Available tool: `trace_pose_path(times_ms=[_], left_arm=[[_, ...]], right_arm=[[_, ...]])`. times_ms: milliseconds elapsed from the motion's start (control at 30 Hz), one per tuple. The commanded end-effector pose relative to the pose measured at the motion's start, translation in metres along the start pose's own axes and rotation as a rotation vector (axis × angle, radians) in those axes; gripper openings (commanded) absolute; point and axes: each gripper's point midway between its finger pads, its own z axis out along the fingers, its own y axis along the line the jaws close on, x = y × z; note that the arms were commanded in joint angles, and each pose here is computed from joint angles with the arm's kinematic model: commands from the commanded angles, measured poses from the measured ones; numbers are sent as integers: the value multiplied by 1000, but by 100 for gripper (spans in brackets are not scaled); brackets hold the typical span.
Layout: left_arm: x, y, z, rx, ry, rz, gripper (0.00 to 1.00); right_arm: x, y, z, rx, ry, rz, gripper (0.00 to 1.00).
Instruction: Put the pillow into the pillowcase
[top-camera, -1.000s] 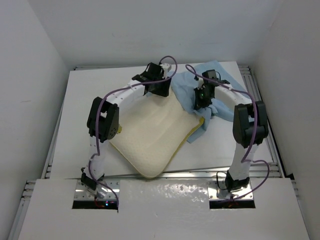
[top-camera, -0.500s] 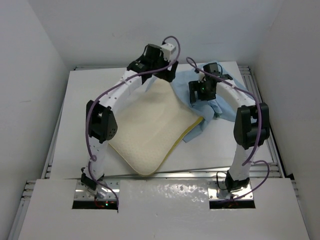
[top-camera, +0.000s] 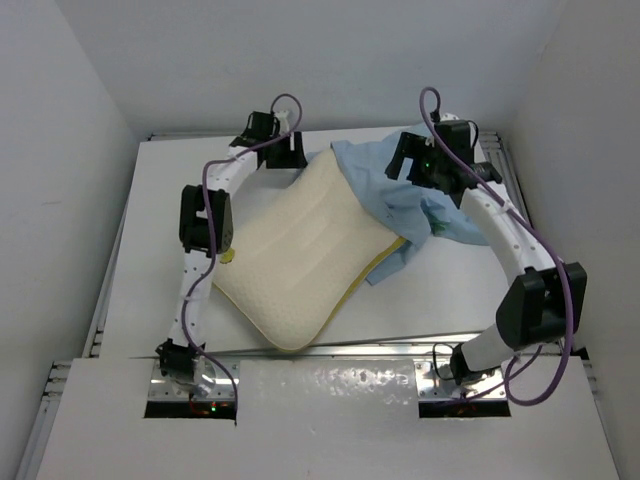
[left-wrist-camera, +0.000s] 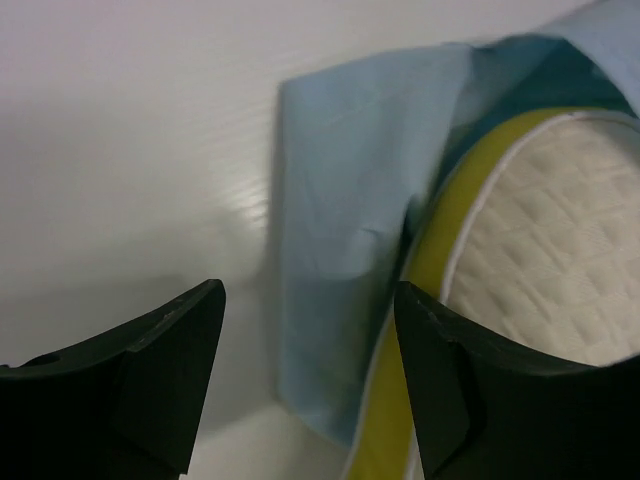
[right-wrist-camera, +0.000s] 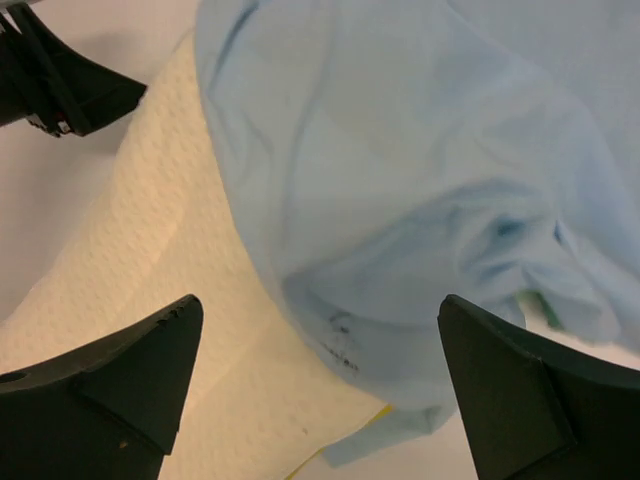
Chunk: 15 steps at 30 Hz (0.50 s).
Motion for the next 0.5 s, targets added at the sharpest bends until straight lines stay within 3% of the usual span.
trace_pose_path(times_ms=[0,67,167,367,433,467], left_arm=[[-25,-54,-2,154,-74,36,67],[-14,-59,8,181,-52,35,68],[6,-75,21,222,-20,45,72],[46,-103,39,288,56,36,74],[56,-105,42,295,76,17,64],[58,-103,43,288,81,3,50]], right_arm=[[21,-11,-4,56,-16,156,99],[25,-8,-16,56,-60,197,99],[96,-13,-15,87,-34,287,97],[167,-5,-10,101,16,381,95],[174,-4,-12,100,13,446,94],[178,-9,-15,117,4,474,94]])
